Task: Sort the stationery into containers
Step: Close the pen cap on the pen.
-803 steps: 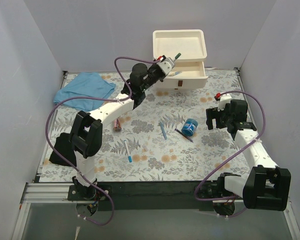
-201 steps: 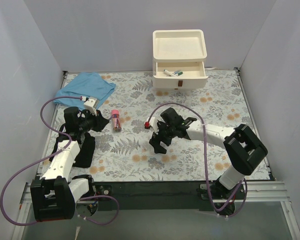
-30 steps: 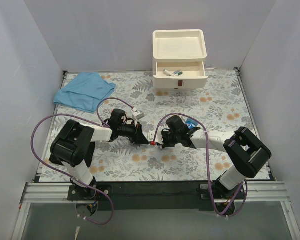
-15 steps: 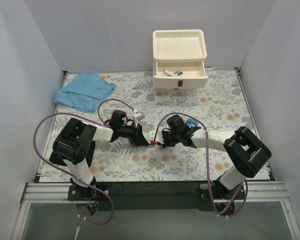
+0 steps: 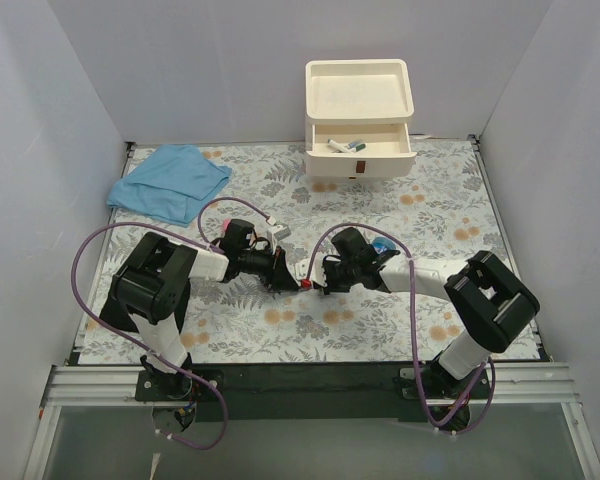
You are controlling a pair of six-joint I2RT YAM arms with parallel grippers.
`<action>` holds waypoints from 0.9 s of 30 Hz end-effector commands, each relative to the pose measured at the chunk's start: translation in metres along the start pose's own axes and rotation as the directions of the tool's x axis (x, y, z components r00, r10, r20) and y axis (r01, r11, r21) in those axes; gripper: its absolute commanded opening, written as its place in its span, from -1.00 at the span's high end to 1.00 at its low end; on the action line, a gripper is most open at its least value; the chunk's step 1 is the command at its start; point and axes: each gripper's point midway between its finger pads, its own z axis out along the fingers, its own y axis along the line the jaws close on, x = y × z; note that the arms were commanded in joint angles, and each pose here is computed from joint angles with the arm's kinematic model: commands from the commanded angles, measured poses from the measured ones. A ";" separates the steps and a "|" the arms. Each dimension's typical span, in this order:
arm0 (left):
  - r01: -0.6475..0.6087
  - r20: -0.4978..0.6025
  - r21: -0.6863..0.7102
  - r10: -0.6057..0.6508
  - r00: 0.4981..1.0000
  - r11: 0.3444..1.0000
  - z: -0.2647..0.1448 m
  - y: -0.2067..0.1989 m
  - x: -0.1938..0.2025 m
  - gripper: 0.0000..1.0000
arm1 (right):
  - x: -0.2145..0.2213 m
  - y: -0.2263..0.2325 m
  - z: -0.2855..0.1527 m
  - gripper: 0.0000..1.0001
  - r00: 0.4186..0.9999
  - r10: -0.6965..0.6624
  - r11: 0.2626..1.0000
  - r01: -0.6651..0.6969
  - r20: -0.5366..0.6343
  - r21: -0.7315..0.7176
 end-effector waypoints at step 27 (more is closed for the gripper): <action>-0.026 0.012 -0.024 0.026 1.000 0.999 -0.016 -0.005 -0.003 1.00 | 0.001 0.002 0.008 0.97 0.999 0.023 0.998 -0.025 -0.028 -0.059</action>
